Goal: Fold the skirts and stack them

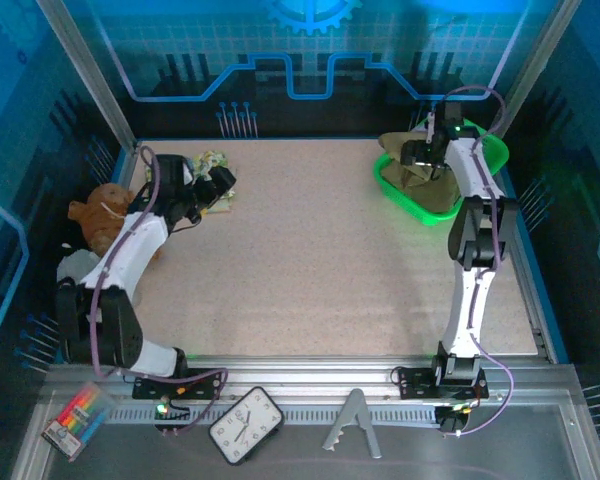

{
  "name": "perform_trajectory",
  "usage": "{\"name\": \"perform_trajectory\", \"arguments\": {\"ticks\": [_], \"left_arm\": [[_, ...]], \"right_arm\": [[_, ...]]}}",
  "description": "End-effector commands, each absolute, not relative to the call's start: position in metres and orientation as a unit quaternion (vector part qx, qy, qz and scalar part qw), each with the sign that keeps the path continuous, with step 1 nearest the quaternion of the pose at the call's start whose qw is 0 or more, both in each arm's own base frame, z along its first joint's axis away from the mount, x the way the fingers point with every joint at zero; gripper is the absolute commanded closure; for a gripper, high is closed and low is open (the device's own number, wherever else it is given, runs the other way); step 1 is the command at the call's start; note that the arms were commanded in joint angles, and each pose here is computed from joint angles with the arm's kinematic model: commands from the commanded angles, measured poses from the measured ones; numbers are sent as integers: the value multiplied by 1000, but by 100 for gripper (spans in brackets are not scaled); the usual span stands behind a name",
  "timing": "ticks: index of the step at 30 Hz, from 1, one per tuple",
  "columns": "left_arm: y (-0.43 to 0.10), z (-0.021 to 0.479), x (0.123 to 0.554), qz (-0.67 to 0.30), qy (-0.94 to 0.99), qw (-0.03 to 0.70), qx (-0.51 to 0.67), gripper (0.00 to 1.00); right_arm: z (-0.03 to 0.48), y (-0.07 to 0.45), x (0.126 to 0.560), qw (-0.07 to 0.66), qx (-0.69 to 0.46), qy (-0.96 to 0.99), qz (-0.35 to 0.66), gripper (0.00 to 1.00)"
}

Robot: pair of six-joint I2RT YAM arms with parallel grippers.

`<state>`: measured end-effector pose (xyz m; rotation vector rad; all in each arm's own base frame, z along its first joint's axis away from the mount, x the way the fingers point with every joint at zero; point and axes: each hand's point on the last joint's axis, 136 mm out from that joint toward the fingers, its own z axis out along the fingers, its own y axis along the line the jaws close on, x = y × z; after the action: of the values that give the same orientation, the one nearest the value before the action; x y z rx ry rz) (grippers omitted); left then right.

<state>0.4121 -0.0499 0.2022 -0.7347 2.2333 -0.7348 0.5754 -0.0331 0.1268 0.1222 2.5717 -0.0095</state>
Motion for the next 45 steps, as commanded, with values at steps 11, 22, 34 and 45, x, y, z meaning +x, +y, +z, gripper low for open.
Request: {"name": "perform_trajectory", "arguments": {"ticks": [11,22,34,45], "left_arm": [[-33,198,385,-262,856,333,-297,1],[-84,230,395,-331,859,342,-186,1],[-118,263,386,-358,853,368,-92,1],[-93,270,390,-291,854,407,-143,1]], "right_arm": [[198,-64,582,360,8,923,-140,100],[381,1,527,512,-51,854,-77,100],[472,154,446,563,-175,798,124,100],[472,266,374,429,-223,774,408,100]]}}
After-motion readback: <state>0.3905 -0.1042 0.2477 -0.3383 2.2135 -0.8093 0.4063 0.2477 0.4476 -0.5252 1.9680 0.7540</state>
